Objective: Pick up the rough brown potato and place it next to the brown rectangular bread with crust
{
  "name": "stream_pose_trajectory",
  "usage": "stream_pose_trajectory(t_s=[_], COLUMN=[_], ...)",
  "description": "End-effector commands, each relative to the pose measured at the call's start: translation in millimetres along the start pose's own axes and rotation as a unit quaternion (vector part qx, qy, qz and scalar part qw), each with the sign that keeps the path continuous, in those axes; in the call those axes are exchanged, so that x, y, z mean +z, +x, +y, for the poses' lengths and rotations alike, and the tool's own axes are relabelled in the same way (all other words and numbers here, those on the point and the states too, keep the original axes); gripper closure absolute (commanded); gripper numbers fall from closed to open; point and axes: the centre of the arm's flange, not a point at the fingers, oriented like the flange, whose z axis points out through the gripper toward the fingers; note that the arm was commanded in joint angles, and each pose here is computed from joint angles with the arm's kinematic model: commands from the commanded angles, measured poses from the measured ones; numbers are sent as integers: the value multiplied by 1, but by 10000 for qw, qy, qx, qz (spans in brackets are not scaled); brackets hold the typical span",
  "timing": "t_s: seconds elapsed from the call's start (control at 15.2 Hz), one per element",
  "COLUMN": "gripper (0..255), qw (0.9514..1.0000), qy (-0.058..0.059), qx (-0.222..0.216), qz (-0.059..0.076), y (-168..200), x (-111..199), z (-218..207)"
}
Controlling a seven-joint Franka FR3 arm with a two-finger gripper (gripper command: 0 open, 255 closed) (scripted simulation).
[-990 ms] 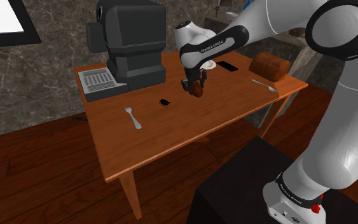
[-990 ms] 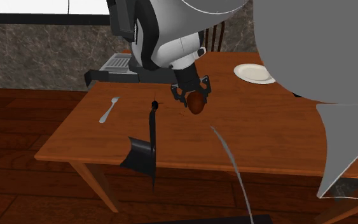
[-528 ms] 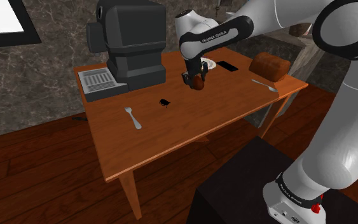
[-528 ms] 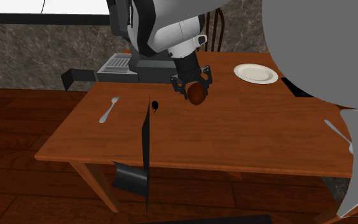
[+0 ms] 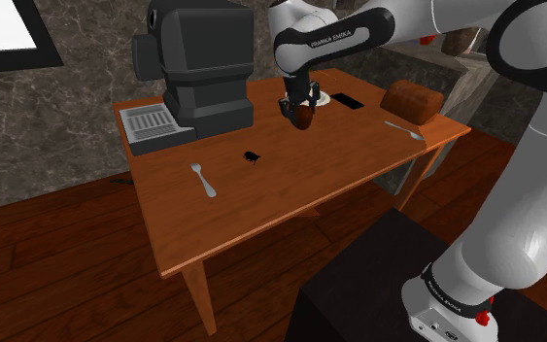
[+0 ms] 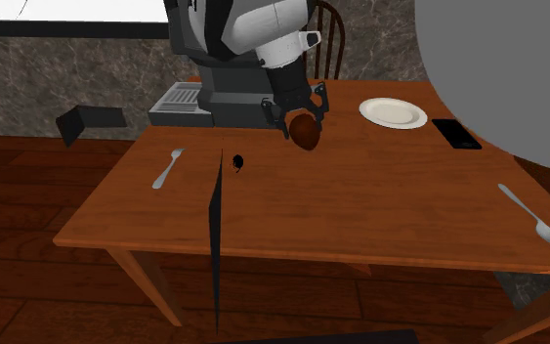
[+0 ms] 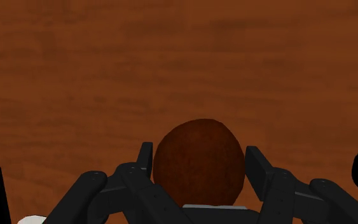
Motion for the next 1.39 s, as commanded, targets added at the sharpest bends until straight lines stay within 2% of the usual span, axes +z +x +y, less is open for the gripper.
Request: stream_pose_trajectory(t_s=[0.0, 1.06, 1.12, 1.32], gripper=[255, 255, 255, 255], qw=[10000, 10000, 10000, 10000], qy=[-1, -1, -1, -1], qx=[-1, -1, -1, -1], qz=[-2, -2, -2, -2], y=[-1, -5, -5, -2], x=[-11, -91, -93, -81], z=[4, 31, 31, 69])
